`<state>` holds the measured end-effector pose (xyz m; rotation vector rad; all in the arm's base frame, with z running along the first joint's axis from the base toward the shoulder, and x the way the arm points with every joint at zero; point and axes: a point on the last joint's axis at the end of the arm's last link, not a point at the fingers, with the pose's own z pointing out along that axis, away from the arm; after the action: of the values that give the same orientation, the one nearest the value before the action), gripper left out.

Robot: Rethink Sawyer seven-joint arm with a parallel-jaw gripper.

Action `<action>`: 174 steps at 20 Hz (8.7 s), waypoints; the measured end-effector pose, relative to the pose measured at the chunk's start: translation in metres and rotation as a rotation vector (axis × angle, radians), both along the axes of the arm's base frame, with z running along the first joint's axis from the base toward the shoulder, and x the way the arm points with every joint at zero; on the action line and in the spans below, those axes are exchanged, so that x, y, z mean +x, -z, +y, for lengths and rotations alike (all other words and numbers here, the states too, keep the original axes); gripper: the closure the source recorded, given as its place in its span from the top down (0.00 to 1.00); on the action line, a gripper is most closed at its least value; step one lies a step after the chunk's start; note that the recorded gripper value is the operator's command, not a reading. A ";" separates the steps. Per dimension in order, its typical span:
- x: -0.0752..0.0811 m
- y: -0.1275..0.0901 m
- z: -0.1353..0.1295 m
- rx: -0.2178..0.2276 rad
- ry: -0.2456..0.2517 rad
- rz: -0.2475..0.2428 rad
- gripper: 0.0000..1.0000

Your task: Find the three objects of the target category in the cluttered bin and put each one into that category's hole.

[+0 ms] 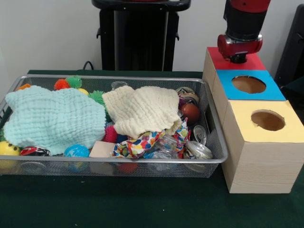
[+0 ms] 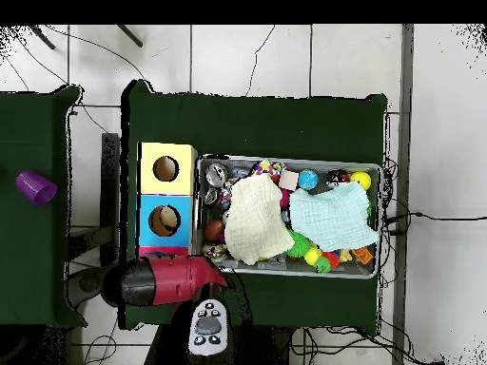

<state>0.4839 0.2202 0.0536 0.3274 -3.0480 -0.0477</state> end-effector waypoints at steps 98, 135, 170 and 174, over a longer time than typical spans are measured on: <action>0.146 -0.030 -0.231 0.000 0.166 -0.131 1.00; 0.128 0.060 -0.234 0.063 0.039 -0.069 0.00; 0.097 -0.200 -0.171 0.024 0.071 -0.036 0.00; 0.095 -0.222 -0.168 0.028 0.090 -0.063 0.00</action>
<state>0.5790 0.0525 0.2753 0.1966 -3.1255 -0.0877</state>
